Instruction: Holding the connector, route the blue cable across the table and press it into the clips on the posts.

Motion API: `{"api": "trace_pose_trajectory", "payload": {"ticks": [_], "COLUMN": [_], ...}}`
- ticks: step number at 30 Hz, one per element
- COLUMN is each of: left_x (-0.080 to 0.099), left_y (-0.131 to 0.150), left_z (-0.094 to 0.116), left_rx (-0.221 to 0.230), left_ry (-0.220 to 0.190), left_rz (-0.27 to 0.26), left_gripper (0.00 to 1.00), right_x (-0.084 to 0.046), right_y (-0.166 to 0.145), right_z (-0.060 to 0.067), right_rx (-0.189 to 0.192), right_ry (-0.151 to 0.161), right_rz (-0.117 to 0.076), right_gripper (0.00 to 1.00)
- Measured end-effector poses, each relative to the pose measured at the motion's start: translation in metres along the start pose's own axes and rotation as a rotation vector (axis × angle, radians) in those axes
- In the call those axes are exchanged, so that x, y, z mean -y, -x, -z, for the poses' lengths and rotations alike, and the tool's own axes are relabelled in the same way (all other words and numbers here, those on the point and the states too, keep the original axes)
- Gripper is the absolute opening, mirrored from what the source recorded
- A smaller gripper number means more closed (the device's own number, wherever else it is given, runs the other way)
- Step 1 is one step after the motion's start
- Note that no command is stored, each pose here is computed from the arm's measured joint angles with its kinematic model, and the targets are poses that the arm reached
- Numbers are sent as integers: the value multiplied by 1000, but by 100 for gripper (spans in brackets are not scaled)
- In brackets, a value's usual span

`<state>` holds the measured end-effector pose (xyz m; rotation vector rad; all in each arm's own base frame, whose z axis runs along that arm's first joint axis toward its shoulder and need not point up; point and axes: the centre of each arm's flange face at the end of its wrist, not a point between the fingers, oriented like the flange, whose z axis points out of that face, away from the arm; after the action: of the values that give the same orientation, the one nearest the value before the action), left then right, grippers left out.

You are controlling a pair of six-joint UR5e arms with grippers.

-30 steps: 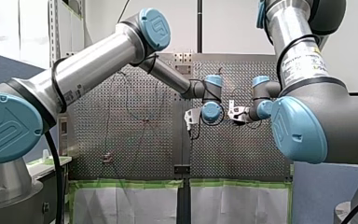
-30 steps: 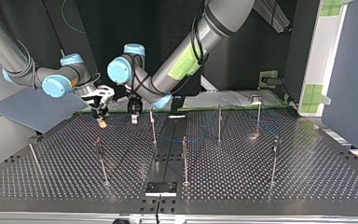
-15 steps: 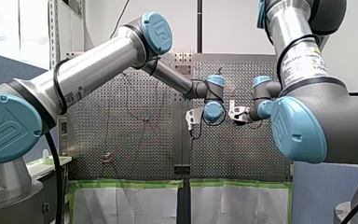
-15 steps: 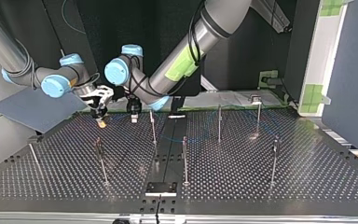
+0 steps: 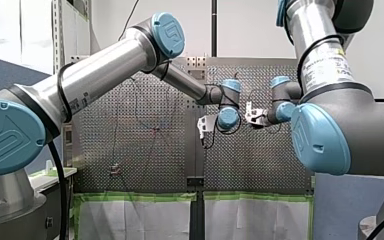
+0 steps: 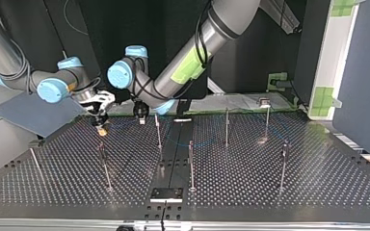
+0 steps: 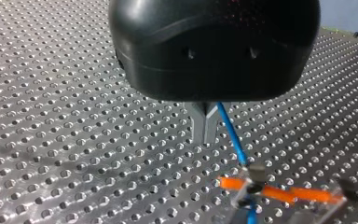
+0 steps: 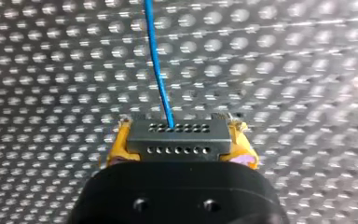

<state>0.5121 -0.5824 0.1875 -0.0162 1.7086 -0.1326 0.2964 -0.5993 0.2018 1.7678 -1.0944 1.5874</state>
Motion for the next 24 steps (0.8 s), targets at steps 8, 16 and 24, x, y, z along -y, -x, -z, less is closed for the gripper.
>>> {"api": "trace_pose_trajectory", "payload": {"ticks": [8, 16, 24], "left_x": [5, 16, 23], "left_y": [28, 63, 82], "left_z": [11, 28, 41], "left_rx": [17, 50, 67], "left_ry": [-12, -37, -52], "left_rz": [13, 36, 49], "left_gripper": [1, 1, 1], "right_x": [13, 24, 27], "right_y": [-63, -104, -125], "right_z": [4, 22, 35], "right_rx": [-79, -103, -112], "right_ry": [-15, -21, -16], "right_rz": [11, -4, -9], "right_gripper": [0, 0, 0]}}
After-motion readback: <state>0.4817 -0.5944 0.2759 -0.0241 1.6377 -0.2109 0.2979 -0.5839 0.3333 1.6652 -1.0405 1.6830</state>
